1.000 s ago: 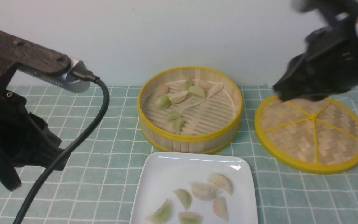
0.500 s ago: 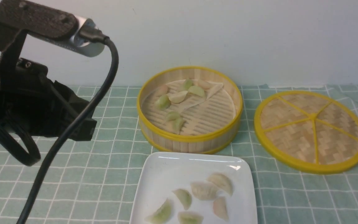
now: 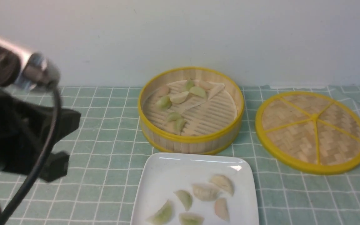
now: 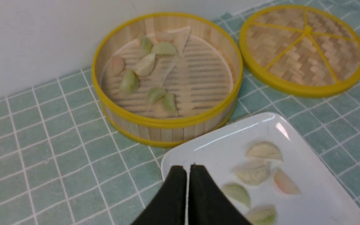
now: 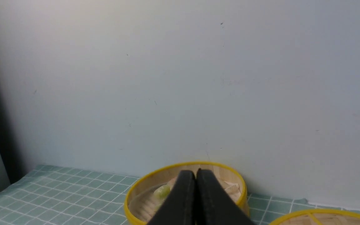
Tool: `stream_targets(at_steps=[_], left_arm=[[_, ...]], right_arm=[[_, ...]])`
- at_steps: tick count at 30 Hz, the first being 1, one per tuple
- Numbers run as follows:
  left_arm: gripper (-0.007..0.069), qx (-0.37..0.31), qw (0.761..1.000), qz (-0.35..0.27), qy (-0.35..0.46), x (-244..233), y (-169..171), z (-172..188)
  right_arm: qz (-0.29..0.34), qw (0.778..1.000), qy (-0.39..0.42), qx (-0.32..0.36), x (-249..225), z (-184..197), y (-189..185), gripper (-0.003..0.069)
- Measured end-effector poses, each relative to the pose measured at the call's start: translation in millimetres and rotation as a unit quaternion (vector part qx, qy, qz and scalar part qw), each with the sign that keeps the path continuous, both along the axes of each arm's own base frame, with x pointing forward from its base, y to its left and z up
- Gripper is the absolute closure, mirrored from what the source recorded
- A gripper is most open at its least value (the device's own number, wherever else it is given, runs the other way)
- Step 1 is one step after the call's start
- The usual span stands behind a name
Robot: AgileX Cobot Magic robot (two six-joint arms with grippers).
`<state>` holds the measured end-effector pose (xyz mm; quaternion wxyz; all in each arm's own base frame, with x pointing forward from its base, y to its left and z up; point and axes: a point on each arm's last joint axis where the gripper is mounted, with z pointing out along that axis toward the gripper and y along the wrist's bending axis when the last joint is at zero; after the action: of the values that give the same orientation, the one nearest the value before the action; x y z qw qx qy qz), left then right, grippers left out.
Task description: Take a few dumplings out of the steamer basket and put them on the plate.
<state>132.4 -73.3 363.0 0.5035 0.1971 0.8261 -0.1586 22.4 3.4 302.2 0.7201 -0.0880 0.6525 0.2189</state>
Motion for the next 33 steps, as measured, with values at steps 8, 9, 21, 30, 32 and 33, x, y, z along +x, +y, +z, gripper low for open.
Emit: stream_targets(at_steps=[8, 9, 21, 30, 32, 33], left_arm=[[0.0631, -0.042, 0.997, 0.010, -0.056, -50.9, 26.6, -53.9], [0.0631, -0.042, 0.997, 0.010, -0.056, -53.5, 27.9, -58.0], [0.0631, -0.019, 0.999, 0.010, -0.035, -60.1, 32.1, -84.9], [0.0631, -0.026, 0.987, 0.108, -0.120, -76.1, 55.0, -120.2], [0.0631, -0.021, 0.980, 0.151, -0.130, -79.2, 60.9, -142.9], [0.0631, -0.020, 0.980, 0.151, -0.127, -78.8, 60.9, -145.4]], right_arm=[[-0.001, 1.000, -0.001, -0.001, 0.3, -0.4, 0.0, 0.0672], [-0.001, 1.000, -0.001, -0.001, 0.3, -0.4, 0.0, 0.0672], [-0.001, 1.000, -0.001, -0.002, 0.3, -0.4, -0.1, 0.0672], [-0.003, 1.000, -0.002, -0.004, 0.4, -0.4, -0.2, 0.0672], [-0.003, 1.000, -0.001, -0.004, 0.4, -0.5, -0.2, 0.0672], [-0.003, 1.000, -0.001, -0.004, 0.4, -0.5, -0.2, 0.0672]])
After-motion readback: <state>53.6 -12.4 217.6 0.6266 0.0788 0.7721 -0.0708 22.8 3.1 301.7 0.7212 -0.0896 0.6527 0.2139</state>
